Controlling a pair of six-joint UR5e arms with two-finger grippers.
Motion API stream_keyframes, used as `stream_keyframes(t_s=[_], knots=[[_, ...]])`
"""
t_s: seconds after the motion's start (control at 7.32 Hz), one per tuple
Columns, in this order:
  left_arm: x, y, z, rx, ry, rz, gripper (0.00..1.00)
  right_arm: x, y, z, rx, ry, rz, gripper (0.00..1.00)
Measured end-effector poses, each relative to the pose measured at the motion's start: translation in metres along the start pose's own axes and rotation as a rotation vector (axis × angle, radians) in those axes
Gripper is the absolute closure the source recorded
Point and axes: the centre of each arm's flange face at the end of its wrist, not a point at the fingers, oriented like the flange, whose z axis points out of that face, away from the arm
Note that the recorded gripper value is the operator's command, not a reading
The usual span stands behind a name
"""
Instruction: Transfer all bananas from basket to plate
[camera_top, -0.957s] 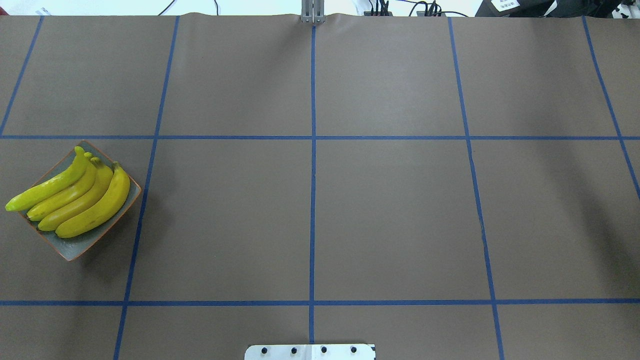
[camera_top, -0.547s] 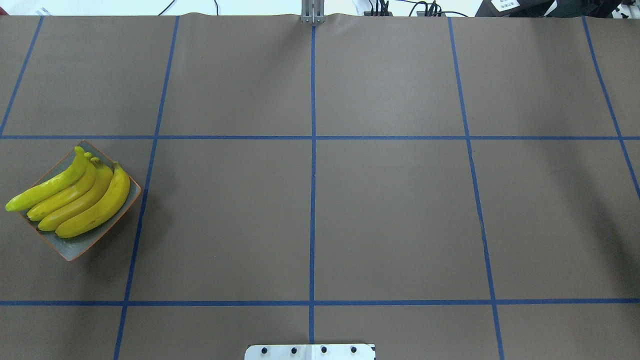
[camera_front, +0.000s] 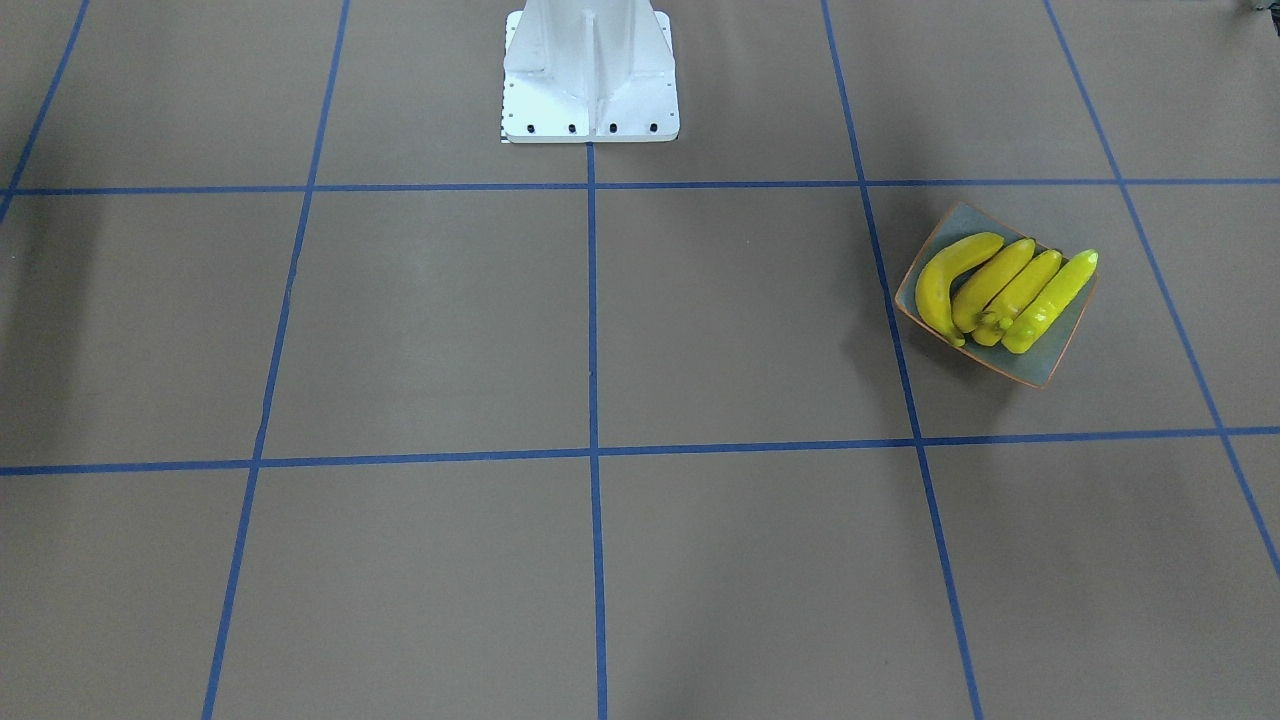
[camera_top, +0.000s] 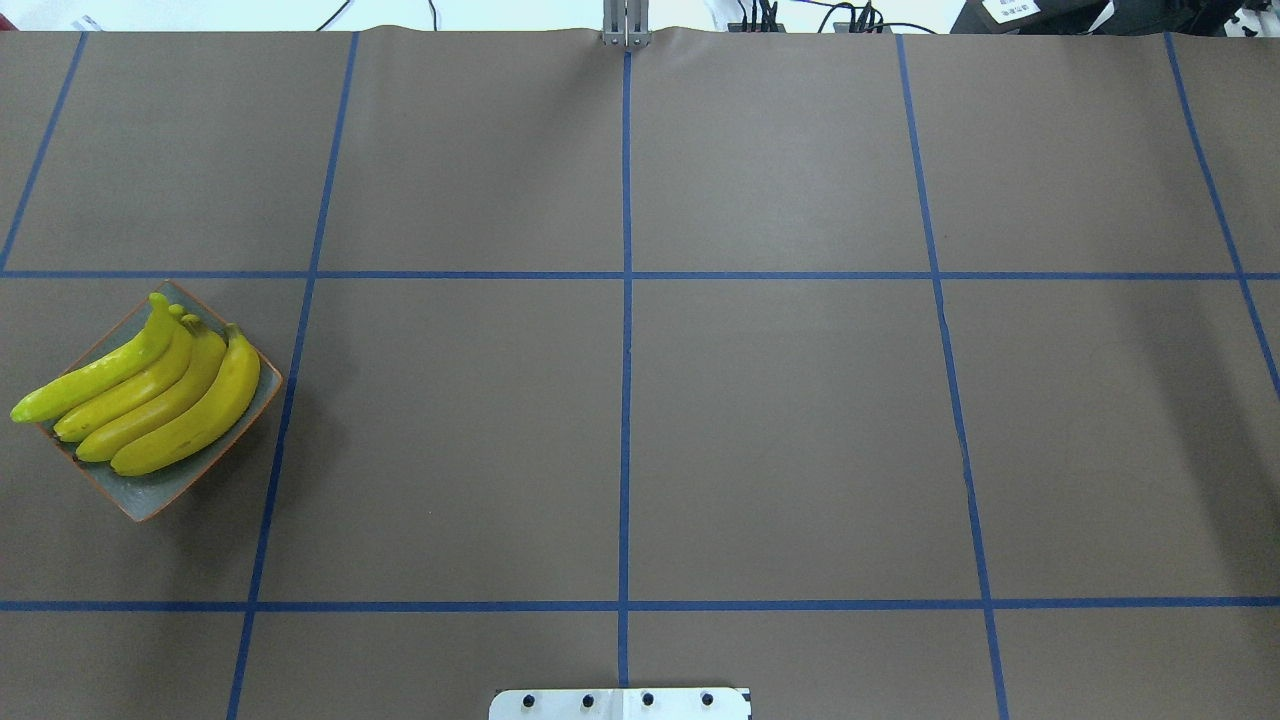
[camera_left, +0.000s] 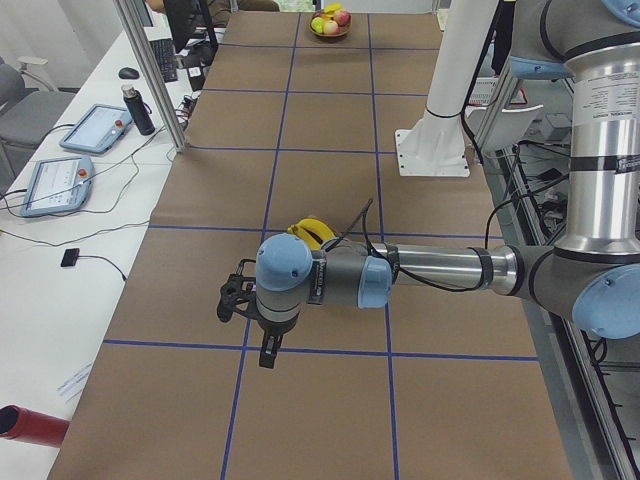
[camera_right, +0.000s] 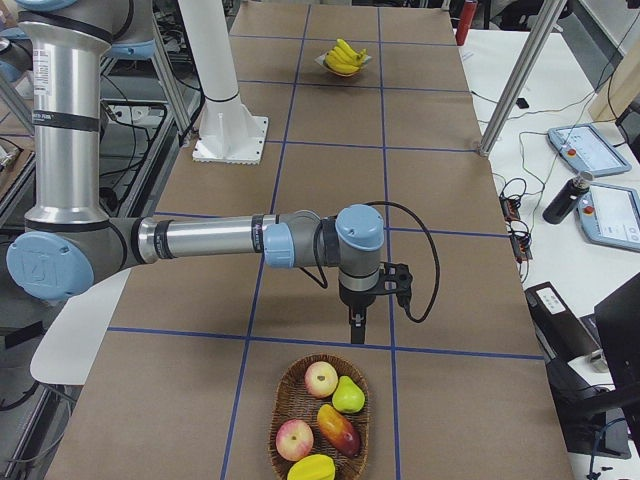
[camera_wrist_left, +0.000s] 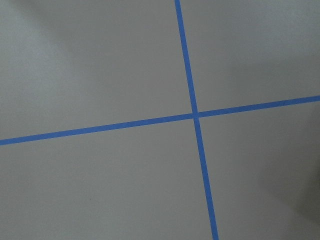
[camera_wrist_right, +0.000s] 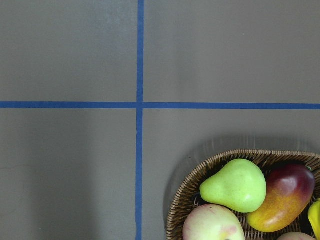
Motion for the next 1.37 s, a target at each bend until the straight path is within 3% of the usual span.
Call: stream_keyframes(t_s=[0.27, 0.55, 0.82, 1.37], knots=[[0.000, 0.002, 0.001, -0.001, 0.001, 0.002, 0.00, -0.004, 0.000, -0.005, 0.032, -0.018, -0.061, 0.00], [-0.001, 0.005, 0.002, -0.002, 0.004, 0.001, 0.00, -0.008, 0.001, -0.007, 0.025, -0.054, -0.146, 0.00], [-0.001, 0.007, 0.004, -0.003, 0.006, 0.001, 0.00, -0.009, 0.004, -0.002, 0.010, -0.092, -0.156, 0.00], [-0.001, 0.008, 0.004, -0.003, 0.007, 0.001, 0.00, 0.000, 0.007, 0.012, -0.013, -0.095, -0.137, 0.00]])
